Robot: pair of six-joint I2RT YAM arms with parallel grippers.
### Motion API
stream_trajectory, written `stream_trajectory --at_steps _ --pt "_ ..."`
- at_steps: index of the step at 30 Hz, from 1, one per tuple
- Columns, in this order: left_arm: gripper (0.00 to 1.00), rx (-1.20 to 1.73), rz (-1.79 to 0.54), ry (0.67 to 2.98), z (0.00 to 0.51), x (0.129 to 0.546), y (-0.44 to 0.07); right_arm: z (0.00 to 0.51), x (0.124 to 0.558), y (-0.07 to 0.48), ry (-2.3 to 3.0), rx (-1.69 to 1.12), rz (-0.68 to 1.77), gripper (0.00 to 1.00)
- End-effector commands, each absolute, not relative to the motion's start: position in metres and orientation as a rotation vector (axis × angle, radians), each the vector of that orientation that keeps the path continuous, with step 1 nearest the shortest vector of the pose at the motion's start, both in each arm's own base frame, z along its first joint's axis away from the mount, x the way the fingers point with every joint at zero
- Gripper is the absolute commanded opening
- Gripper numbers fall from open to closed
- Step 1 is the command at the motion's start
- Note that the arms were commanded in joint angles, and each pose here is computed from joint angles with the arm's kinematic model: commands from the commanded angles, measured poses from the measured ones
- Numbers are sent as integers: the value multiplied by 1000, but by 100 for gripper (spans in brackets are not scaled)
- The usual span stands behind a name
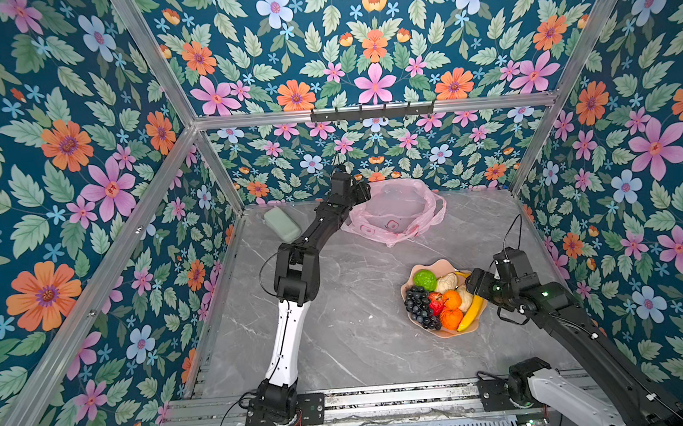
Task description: Take the fake fruits out of the plastic bag
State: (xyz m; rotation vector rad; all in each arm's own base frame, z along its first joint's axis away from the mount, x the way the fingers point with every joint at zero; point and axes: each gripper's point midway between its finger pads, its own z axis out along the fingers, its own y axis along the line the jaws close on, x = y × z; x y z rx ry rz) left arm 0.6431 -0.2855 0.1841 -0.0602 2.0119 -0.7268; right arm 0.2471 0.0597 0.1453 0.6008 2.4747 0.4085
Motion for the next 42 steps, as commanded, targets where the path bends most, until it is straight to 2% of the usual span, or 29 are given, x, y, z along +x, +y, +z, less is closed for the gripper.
stream_trajectory --at_steps 1,9,13,16,25,31,42 --pt "75 -9 -666 2052 190 634 -280 152 252 64 2475 616 524 88" --pt "82 -66 -627 2233 178 576 -248 153 246 36 2487 724 440 89" --pt "85 -81 -592 2268 174 530 -227 141 243 25 2460 885 543 90" --pt "85 -79 -587 2273 162 493 -212 130 242 21 2425 982 611 99" --pt "85 -126 -597 2283 104 402 -176 111 241 41 2425 950 782 99" --pt "86 -154 -670 2234 93 374 -173 108 246 52 2404 882 878 99" --pt "96 -141 -700 2213 96 359 -172 105 258 74 2467 781 910 99"
